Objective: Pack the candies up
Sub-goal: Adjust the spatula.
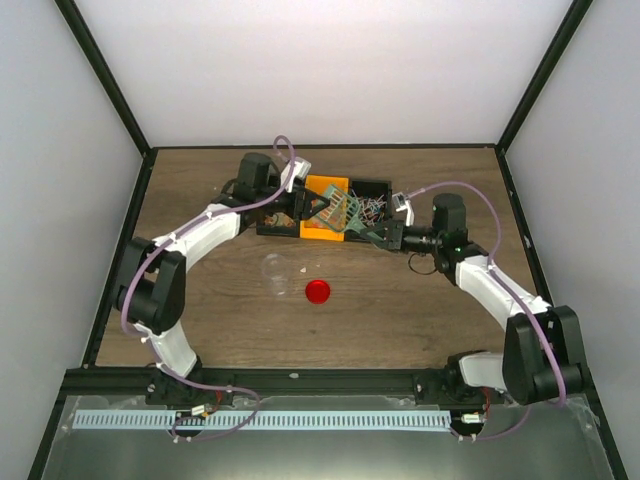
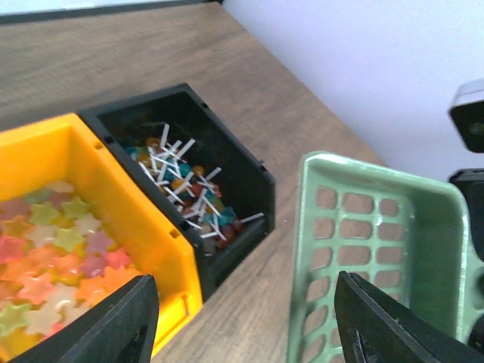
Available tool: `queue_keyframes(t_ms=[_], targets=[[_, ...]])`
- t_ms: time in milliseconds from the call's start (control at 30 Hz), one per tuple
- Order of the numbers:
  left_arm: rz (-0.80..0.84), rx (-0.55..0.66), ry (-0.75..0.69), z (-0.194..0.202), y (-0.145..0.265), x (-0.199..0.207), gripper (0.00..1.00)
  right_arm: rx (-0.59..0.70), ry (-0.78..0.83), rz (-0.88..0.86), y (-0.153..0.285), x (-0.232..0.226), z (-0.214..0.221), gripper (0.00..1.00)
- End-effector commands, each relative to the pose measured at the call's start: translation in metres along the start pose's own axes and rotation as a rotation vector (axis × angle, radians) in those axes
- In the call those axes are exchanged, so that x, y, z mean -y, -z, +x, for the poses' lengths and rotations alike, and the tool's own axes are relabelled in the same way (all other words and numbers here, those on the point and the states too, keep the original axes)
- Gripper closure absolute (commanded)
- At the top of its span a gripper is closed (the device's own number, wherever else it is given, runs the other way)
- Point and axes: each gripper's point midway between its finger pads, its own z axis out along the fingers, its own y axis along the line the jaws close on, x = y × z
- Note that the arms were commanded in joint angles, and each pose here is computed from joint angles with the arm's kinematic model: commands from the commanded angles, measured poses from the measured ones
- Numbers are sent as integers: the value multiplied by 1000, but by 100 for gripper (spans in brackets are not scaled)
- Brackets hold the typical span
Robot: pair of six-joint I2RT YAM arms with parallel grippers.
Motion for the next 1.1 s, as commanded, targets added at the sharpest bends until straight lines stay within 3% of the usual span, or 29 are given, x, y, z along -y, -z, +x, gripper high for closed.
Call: queue_keyframes(t_ms=[0, 67, 167, 367, 400, 500, 667, 767, 933, 1067], targets=[[143, -36, -19, 8, -5, 18, 37, -41, 58, -32, -3, -8, 1, 99], [151, -55, -17, 12, -6, 17, 46, -41, 61, -40, -4, -8, 0, 99], [148, -68, -16, 16, -7, 16, 68, -42, 61, -49, -5, -8, -2, 99], [177, -51, -4, 13, -6, 19, 84, -43, 61, -61, -6, -11, -3, 99], [186, -51, 4, 13, -7, 20, 88, -39, 64, -62, -5, -11, -4, 95], [217, -32, 78, 10, -9, 19, 95, 2, 77, -33, -2, -12, -8, 60], [245, 46, 195, -6, -13, 10, 96, 201, 102, 35, 15, -16, -27, 37], [239, 92, 267, -9, -16, 3, 96, 336, 112, 17, 27, -24, -37, 34], [324, 226, 379, -21, -4, 13, 96, 442, 81, 23, 37, -22, -47, 33], [322, 263, 399, -21, -2, 11, 96, 488, 84, -4, 39, -25, -54, 37]])
